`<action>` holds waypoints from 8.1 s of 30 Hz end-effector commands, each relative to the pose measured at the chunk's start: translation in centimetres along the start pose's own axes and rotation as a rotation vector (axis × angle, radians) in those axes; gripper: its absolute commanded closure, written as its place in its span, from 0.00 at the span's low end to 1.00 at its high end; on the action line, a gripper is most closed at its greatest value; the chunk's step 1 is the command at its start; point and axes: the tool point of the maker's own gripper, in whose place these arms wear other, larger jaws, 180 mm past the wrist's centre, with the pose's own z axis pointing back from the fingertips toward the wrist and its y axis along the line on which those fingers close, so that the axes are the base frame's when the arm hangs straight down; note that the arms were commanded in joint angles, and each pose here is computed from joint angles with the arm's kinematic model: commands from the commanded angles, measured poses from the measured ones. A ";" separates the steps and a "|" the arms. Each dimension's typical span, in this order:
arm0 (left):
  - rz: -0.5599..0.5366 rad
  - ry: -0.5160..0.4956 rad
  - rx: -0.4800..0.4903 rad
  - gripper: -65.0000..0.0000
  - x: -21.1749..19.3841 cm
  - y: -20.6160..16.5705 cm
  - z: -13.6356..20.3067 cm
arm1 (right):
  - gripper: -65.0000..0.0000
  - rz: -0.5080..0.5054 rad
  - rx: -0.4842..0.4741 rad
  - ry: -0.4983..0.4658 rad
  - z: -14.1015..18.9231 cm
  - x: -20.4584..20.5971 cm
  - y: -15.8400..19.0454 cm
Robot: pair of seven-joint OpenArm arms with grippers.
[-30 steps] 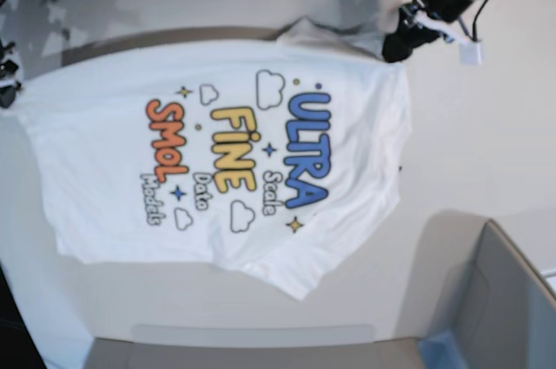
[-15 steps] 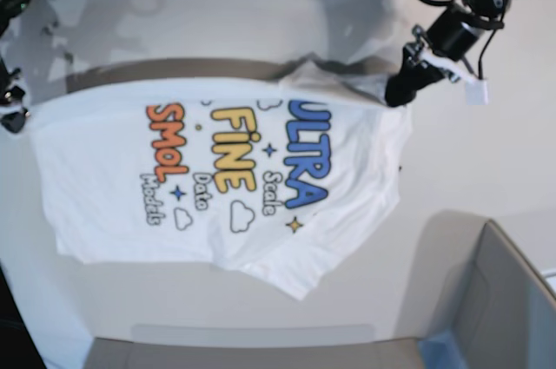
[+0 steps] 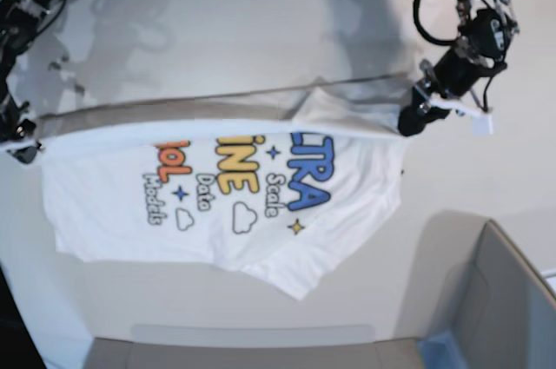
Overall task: Layout the t-shirt on the table in an organized manner, then fold the t-shirt properly
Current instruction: 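Fold the lifted shoulder edge over the shirt toward the hem, then lower the folded edge onto the shirt and loosen both grippers, then drag the folded shirt along the table with both grippers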
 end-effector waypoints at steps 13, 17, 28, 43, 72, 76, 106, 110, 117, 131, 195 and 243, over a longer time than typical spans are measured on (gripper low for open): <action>-0.007 -0.008 -0.061 1.00 1.9 -1.6 -2.1 | 1.00 -0.060 -0.051 -0.020 -2.2 1.2 -2.5; 0.037 0.004 -0.042 1.00 2.4 -0.2 -3.3 | 1.00 -0.087 -0.042 -0.016 -2.9 1.5 -2.4; 0.025 -0.014 -0.031 1.00 5.0 0.2 -4.0 | 1.00 -0.124 -0.083 -0.016 -5.4 0.5 -3.3; 0.079 0.028 -0.011 0.85 4.2 1.5 -5.7 | 0.79 -0.075 -0.087 -0.009 -5.7 0.8 -2.7; -0.115 -0.072 -0.073 0.85 4.1 -3.4 0.2 | 0.61 -0.253 -0.061 0.030 1.3 -3.6 -6.2; -0.108 -0.060 -0.064 0.85 3.7 -3.0 0.3 | 0.61 -0.273 -0.055 0.069 0.4 -5.2 -7.0; -0.112 -0.037 -0.059 0.83 1.3 -3.3 1.5 | 0.61 -0.141 -0.041 0.106 -3.5 -3.8 -5.3; -0.092 -0.021 -0.046 0.73 0.8 -2.7 1.3 | 0.61 -0.135 -0.047 0.108 -3.5 -3.9 -5.5; 0.176 0.067 0.168 0.65 -0.7 0.9 1.5 | 0.61 -0.120 -0.040 0.121 -3.7 -4.1 -5.0; 0.000 0.183 0.343 0.63 -3.7 2.6 -0.1 | 0.61 -0.125 -0.029 0.113 -3.9 -3.8 -4.5; 0.051 0.131 0.554 0.96 -4.2 8.9 -3.3 | 1.00 -0.169 -0.036 0.079 -4.8 -3.1 -5.0; 0.040 0.162 0.688 1.00 -10.4 11.0 9.2 | 1.00 -0.106 -0.232 0.209 7.0 -11.1 -13.5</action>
